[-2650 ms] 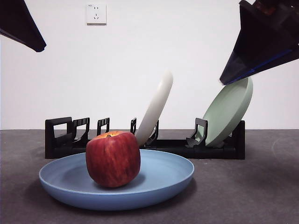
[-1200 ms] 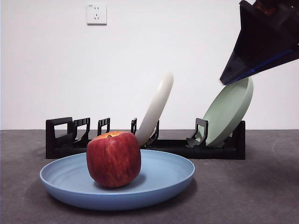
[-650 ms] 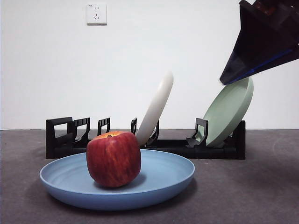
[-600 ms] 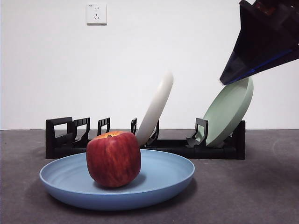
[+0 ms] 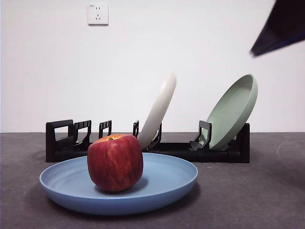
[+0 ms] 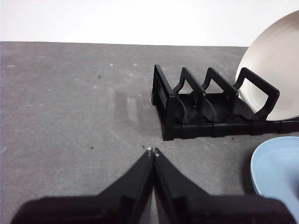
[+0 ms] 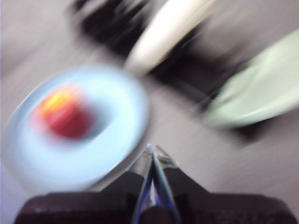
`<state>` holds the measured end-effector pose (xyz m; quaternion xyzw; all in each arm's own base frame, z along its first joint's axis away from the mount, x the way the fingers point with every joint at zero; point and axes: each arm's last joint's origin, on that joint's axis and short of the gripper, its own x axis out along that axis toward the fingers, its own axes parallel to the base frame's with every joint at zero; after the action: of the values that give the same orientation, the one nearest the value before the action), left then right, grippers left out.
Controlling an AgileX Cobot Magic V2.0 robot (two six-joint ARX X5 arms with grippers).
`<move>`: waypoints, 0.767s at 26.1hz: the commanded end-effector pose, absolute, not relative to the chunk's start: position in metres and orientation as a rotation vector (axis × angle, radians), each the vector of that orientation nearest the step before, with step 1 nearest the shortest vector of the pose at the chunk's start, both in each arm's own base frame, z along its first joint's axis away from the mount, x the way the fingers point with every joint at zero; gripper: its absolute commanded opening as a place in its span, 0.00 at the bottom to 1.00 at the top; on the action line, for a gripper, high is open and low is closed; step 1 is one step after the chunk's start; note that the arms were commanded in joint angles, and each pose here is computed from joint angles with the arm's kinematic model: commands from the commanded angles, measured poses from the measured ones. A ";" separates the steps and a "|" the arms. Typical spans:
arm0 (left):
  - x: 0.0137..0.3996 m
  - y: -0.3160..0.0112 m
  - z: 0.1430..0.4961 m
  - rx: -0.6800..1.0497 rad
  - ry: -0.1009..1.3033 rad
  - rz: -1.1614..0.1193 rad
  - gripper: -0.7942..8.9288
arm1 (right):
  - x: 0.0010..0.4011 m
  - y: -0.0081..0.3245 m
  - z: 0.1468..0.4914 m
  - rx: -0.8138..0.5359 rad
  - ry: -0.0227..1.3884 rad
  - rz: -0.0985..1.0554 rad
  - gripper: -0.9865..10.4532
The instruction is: Take the blue plate from the plate rack,put the plate on the table,take the apple from the table,put the apple in the plate
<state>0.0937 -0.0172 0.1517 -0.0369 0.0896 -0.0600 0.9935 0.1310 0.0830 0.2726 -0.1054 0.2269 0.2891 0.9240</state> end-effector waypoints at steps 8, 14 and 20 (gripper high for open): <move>0.094 -0.017 0.148 -0.080 0.189 -0.118 0.08 | 0.098 0.013 0.247 -0.080 0.034 0.150 0.09; 0.094 -0.017 0.148 -0.080 0.189 -0.118 0.08 | 0.097 0.011 0.203 -0.081 0.034 0.132 0.09; 0.094 -0.017 0.148 -0.080 0.189 -0.118 0.08 | 0.097 0.011 0.183 -0.069 0.019 0.132 0.09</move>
<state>0.0937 -0.0172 0.1517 -0.0369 0.0896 -0.0600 0.9935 0.0970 0.0110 0.1842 -0.0422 0.0178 0.0662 0.9968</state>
